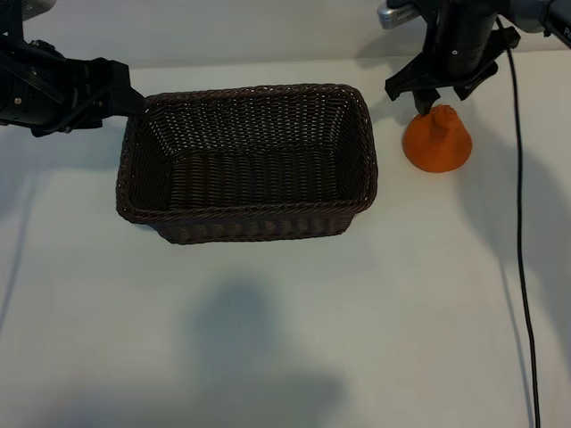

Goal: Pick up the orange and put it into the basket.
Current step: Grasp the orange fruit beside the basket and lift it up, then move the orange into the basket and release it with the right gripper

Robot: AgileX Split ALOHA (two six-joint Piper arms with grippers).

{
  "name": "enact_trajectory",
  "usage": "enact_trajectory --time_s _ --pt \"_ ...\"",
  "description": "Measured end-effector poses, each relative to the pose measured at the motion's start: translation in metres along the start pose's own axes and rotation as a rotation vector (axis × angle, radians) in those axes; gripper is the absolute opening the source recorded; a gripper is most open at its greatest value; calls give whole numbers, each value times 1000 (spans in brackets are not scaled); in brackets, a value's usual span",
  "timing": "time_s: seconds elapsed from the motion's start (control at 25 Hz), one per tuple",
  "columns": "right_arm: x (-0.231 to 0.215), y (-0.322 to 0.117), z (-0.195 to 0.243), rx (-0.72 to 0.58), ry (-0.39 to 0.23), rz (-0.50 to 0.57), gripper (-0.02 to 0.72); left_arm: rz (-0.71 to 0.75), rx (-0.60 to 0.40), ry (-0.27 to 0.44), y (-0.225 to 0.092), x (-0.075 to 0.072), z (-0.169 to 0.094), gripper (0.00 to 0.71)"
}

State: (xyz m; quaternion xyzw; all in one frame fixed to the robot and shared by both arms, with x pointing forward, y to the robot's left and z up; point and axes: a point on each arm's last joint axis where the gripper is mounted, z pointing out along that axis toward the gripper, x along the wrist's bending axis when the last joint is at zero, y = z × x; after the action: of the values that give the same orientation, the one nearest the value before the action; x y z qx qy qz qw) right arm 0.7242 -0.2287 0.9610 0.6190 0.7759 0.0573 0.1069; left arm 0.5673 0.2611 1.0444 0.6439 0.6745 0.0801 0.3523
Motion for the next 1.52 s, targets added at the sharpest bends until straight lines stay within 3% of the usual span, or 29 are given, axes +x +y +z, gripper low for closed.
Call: enact_trajectory --time_s 0.28,0.6,0.68,0.76,0.84,0.92,1.2,1.52 --pt "-14 -3 6 18 72 64 537 0 0 0 0 0 0 596" --pt "-7 -10 38 115 127 58 513 0 0 0 0 0 0 594" --pt "-7 -10 37 114 131 58 448 0 0 0 0 0 0 594" --pt "-7 -10 37 114 133 58 329 0 0 0 0 0 0 594" --pt "-7 -10 37 115 134 58 165 0 0 0 0 0 0 593" --pt "-7 -10 35 116 135 60 102 0 0 0 0 0 0 592" --pt "-8 -9 25 107 134 60 98 0 0 0 0 0 0 591" --pt "-13 -3 -36 -8 119 59 94 0 0 0 0 0 0 591"
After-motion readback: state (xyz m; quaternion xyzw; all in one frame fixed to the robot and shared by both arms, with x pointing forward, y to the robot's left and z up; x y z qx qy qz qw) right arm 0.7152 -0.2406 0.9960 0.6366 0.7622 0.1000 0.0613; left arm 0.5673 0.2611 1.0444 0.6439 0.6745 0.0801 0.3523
